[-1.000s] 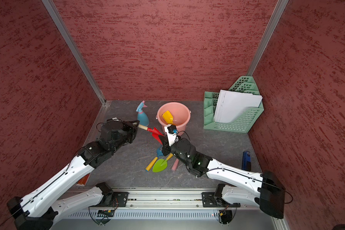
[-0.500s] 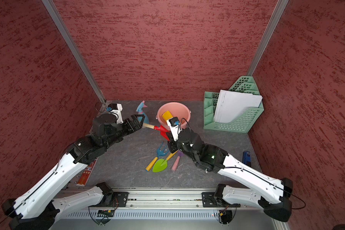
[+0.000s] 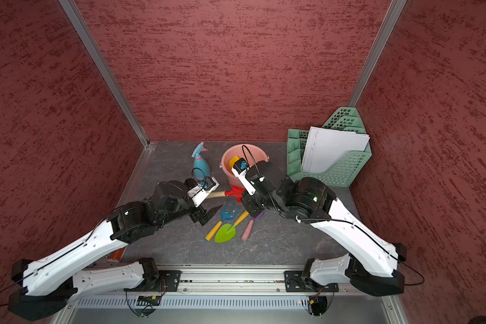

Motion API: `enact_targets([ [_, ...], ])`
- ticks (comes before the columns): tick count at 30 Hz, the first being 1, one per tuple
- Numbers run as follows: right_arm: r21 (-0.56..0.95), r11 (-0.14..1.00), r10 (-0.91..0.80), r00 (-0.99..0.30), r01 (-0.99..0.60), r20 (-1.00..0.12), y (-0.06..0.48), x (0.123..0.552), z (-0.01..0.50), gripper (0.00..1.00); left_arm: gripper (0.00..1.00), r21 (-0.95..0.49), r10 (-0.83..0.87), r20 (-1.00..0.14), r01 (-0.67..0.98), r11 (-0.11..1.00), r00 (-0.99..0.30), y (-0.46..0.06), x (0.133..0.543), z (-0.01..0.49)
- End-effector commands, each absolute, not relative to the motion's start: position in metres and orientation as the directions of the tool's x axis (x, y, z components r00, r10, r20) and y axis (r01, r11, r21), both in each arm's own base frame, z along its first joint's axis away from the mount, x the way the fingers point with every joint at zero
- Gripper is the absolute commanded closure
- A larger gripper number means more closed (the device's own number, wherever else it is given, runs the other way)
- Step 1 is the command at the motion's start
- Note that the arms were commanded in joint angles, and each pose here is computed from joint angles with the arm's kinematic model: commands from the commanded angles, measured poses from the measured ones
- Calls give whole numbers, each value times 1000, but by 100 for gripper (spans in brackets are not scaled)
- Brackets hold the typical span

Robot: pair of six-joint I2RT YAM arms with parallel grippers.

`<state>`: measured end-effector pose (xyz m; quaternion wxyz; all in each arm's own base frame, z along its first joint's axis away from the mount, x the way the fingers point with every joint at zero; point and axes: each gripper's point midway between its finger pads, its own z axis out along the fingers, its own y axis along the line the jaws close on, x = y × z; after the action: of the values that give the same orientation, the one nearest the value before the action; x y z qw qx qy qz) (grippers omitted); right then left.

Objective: Organize the gardening tools
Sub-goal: Pick up the gardening tool from the center of the board.

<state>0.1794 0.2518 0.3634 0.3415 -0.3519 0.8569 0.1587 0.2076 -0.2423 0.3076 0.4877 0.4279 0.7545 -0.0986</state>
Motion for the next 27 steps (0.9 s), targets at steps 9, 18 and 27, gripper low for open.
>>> enact_targets([
  [9, 98, 630, -568, -543, -770, -618, 251, 155, 362, 100, 21, 351, 590, -807, 816, 458, 16, -275, 196, 311],
  [18, 123, 621, -562, -549, -774, -619, 256, 156, 362, 100, 50, 334, 565, -825, 836, 435, 36, -290, 190, 312],
  [27, 125, 638, -540, -557, -760, -631, 257, 162, 361, 47, 100, 355, 558, -828, 823, 443, 57, -296, 192, 316],
])
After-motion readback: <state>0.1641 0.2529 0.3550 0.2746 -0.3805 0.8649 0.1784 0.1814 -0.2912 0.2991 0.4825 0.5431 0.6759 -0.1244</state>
